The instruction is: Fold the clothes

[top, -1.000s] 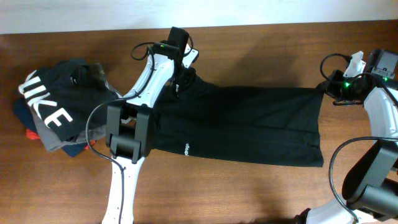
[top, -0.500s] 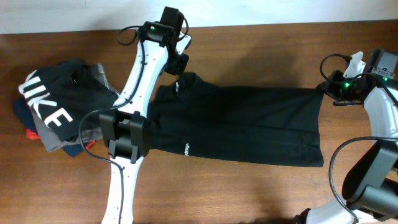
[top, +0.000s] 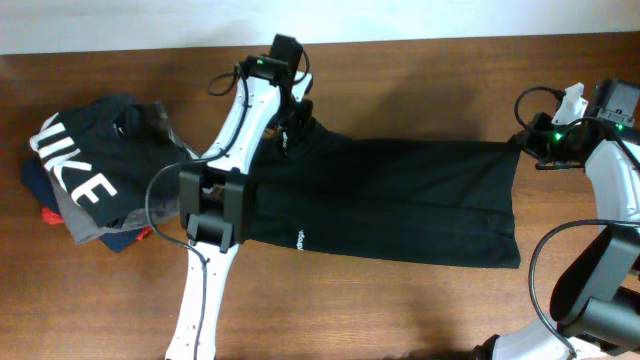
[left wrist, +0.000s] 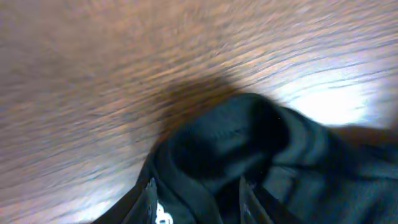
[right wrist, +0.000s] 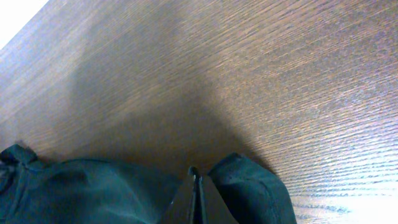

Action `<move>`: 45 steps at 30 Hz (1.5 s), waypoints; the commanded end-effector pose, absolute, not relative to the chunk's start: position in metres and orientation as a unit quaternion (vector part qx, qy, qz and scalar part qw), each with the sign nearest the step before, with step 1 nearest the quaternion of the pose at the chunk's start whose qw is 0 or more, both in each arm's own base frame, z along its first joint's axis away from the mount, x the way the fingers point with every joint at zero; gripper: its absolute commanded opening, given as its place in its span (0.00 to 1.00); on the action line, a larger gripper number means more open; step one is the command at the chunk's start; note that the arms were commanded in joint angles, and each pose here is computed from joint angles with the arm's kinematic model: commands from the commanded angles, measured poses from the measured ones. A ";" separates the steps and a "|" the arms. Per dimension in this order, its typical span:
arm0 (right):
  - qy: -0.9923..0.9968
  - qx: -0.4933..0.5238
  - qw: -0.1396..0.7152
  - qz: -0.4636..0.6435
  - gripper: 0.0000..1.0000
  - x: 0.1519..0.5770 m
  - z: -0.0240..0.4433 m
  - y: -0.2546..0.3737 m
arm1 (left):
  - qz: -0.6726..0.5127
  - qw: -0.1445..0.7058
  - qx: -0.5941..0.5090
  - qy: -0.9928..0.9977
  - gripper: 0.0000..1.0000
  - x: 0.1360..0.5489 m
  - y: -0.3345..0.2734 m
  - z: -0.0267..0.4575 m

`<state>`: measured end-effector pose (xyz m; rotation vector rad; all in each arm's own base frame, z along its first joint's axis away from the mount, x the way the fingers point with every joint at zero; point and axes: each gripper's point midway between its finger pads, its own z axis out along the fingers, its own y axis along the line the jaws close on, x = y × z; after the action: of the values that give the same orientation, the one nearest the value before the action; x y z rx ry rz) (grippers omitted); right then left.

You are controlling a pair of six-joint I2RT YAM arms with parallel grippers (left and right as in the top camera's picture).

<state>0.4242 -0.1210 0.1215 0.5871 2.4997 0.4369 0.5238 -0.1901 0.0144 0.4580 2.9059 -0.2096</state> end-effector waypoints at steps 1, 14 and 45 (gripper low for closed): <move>0.925 0.212 0.275 0.155 0.04 0.426 0.130 -0.122 | -0.053 0.096 0.142 0.984 0.43 0.527 -0.182 0.006; 0.925 0.213 0.275 0.155 0.04 0.426 0.130 -0.122 | 0.015 0.099 0.135 0.986 0.00 0.527 -0.156 0.025; 0.947 0.216 0.190 0.144 0.04 0.359 0.148 -0.100 | 0.025 0.089 0.142 0.985 0.00 0.434 -0.116 0.201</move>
<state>0.3647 -0.0991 0.1267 0.6419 2.6890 0.4588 0.4509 -0.1189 0.1535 0.4125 3.0097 0.1201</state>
